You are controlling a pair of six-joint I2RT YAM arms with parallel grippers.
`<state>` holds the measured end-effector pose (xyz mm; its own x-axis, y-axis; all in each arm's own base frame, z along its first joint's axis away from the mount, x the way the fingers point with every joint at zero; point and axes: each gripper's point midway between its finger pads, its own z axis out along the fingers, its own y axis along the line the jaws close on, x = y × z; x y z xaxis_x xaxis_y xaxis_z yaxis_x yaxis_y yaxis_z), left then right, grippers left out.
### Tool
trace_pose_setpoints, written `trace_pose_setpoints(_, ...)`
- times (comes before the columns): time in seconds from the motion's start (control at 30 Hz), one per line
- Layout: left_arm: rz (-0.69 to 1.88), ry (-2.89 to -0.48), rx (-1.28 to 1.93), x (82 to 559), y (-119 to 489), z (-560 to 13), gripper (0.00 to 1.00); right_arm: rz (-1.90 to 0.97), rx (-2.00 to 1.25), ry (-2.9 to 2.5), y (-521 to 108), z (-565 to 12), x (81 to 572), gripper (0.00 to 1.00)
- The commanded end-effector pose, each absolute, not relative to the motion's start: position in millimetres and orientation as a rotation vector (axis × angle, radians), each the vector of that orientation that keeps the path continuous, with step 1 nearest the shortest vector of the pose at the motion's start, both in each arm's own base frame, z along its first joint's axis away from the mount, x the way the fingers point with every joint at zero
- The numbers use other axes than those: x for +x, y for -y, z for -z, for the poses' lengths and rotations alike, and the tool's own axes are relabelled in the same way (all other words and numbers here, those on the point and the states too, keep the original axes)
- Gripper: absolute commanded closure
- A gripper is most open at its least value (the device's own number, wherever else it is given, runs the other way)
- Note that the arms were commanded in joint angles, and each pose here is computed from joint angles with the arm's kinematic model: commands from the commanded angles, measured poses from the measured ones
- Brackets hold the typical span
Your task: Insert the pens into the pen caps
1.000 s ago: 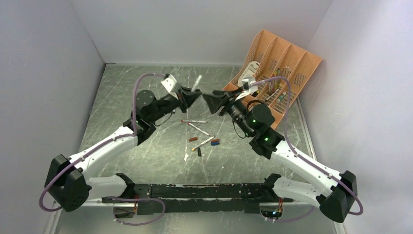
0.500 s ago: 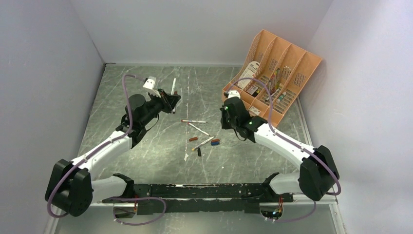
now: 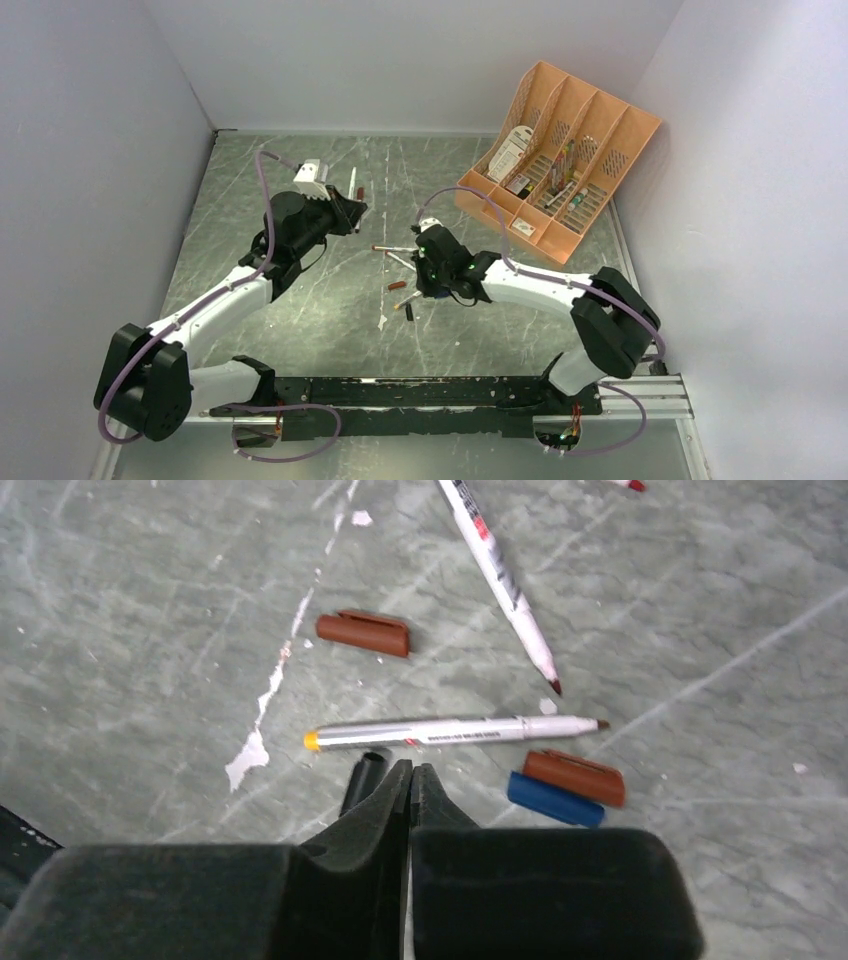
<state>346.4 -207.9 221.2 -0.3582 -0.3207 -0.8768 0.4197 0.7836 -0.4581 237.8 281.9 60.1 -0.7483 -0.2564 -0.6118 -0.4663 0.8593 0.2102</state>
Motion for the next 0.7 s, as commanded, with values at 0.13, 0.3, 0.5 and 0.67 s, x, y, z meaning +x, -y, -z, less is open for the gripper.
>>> trace_pose_setpoints(0.13,0.689,-1.774,-0.012,349,187,-237,0.93,-0.622,-0.544,-2.409,-325,-60,252,1.0)
trace_pose_setpoints(0.3,0.678,-1.758,-0.008,346,183,-243,0.93,-0.661,-0.546,-2.429,-337,-47,251,1.0)
trace_pose_setpoints(0.5,0.665,-1.766,-0.002,345,181,-244,0.93,-0.627,-0.524,-2.46,-335,-31,252,1.0)
trace_pose_setpoints(0.67,0.673,-1.759,0.017,343,183,-244,0.93,-0.608,-0.503,-2.468,-338,-24,259,1.0)
